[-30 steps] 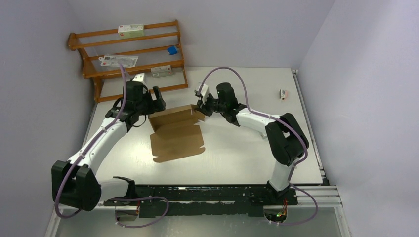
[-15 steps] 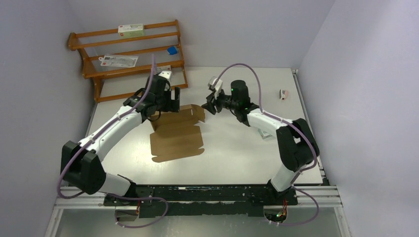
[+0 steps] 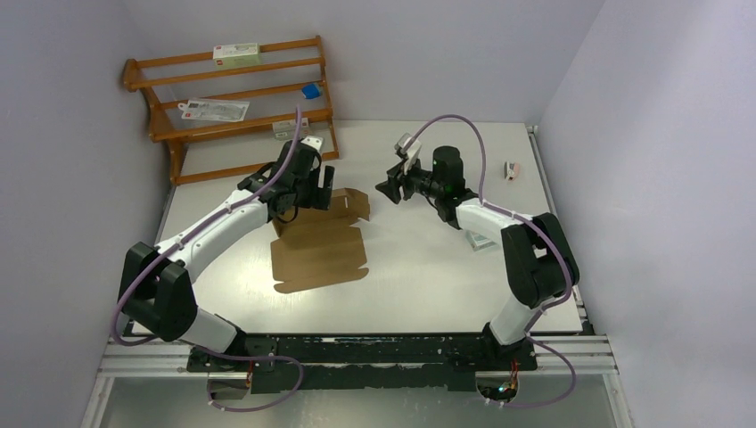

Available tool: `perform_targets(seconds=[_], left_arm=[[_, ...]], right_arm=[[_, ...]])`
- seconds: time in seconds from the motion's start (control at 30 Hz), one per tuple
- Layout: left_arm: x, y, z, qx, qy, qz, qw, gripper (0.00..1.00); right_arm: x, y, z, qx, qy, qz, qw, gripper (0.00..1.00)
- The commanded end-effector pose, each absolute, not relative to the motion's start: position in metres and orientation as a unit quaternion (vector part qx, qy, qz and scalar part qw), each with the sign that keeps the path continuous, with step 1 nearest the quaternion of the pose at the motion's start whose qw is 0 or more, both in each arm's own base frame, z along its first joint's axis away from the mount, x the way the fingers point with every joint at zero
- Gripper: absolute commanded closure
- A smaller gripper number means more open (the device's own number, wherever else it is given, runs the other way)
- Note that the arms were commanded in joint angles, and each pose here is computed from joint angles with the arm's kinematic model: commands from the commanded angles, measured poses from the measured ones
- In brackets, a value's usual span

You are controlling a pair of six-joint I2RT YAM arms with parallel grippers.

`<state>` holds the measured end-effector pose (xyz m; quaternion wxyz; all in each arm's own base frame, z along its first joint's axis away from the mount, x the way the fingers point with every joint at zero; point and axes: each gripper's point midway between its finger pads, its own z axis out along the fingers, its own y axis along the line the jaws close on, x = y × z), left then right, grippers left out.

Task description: Fold the paper box

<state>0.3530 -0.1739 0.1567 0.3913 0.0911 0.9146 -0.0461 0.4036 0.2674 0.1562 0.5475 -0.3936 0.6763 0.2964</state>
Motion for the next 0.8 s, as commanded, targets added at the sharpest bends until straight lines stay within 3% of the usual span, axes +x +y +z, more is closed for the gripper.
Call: perform_targets(seconds=[0.0, 0.27, 0.43, 0.6, 0.77], left_arm=[[0.36, -0.175, 0.167, 0.089, 0.908, -0.039, 0.408, 0.15], [0.356, -0.181, 0.211, 0.099, 0.885, -0.073, 0.45, 0.15], [0.341, -0.177, 0.211, 0.187, 0.882, 0.043, 0.43, 0.17], [0.334, -0.169, 0.205, 0.289, 0.83, 0.147, 0.453, 0.18], [0.327, -0.166, 0.206, 0.377, 0.762, 0.161, 0.5, 0.19]], right_arm=[[0.421, 0.255, 0.153, -0.374, 0.681, 0.271, 0.568, 0.42], [0.428, 0.262, 0.127, -0.392, 0.684, 0.275, 0.55, 0.43], [0.426, 0.263, 0.12, -0.39, 0.686, 0.281, 0.546, 0.42], [0.424, 0.266, 0.119, -0.39, 0.68, 0.292, 0.548, 0.41], [0.42, 0.266, 0.12, -0.396, 0.677, 0.298, 0.545, 0.4]])
